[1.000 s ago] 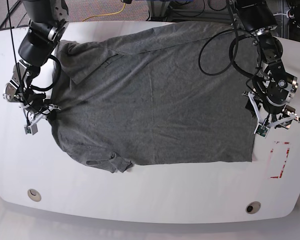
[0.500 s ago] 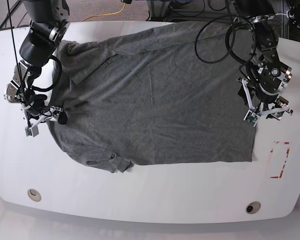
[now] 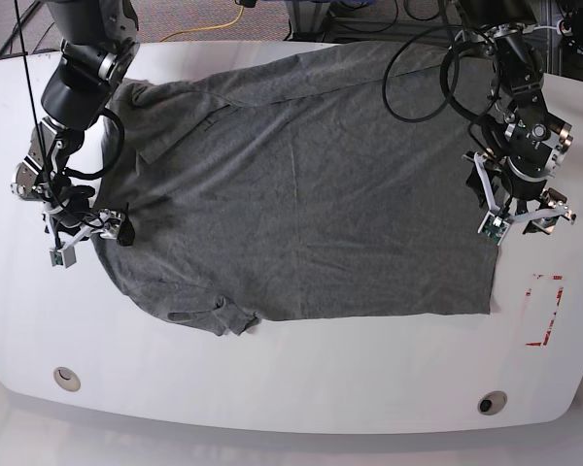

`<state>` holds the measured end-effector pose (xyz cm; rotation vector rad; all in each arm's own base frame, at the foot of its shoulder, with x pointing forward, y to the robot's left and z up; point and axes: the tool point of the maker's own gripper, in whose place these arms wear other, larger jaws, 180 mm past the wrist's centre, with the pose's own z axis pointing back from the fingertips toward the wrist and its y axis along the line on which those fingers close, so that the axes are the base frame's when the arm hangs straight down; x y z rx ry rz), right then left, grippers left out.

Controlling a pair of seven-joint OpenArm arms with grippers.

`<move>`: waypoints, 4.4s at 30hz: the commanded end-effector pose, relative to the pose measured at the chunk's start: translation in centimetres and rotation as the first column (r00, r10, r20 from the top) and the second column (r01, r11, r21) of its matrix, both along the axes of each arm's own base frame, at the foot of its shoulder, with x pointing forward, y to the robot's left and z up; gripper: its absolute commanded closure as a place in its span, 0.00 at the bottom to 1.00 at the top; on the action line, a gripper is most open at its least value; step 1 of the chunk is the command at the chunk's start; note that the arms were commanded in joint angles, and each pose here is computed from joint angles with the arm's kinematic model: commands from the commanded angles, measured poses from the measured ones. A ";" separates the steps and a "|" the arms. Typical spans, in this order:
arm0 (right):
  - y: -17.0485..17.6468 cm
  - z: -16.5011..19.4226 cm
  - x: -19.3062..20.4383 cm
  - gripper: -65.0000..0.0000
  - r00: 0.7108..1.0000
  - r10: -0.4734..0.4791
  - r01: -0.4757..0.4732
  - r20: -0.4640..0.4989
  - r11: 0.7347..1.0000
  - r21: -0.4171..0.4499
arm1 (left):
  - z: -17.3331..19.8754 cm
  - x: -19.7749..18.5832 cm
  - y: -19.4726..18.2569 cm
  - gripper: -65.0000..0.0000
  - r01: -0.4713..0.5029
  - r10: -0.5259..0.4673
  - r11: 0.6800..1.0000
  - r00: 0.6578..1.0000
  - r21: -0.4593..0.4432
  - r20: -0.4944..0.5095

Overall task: Layout the t-shirt on the table in an organized manner, then fold the t-shirt properly
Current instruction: 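Move the left gripper to the shirt's corner near the collar and grasp it, then drag the grasped corner with the left gripper across the shirt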

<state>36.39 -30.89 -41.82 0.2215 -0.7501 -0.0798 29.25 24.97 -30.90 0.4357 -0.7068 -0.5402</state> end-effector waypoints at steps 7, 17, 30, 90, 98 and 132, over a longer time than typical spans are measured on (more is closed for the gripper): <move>-0.3 -0.2 -0.5 0.04 0.999 0.008 -0.009 -0.031 1.000 -0.020 | 0.4 -1.5 3.0 0.07 -0.100 0.100 0.995 0.995 -0.003 0.014; 1.0 -1.0 -0.7 0.04 0.999 0.018 -0.018 -0.040 1.000 0.005 | -1.5 -4.6 5.1 0.05 -0.250 0.242 0.952 0.968 -0.175 -0.068; 2.7 -1.7 -0.8 0.04 0.999 0.030 -0.029 -0.045 0.999 0.034 | -2.8 -8.6 4.5 0.06 -0.230 0.202 0.909 0.972 -0.347 -0.117; 2.5 -1.6 -0.7 0.04 0.999 0.029 -0.028 -0.044 0.999 0.030 | -10.7 -18.7 3.4 0.06 -0.395 0.228 0.853 0.869 -0.341 -0.438; 2.4 -1.6 -0.8 0.04 0.999 0.029 -0.027 -0.045 0.999 0.027 | -11.8 -18.5 1.5 0.06 -0.365 0.168 0.854 0.868 -0.370 -0.467; 2.4 -1.6 -0.8 0.04 0.999 0.029 -0.028 -0.046 0.999 0.026 | -11.4 -15.5 -0.4 1.00 -0.288 0.101 0.866 0.902 -0.409 -0.421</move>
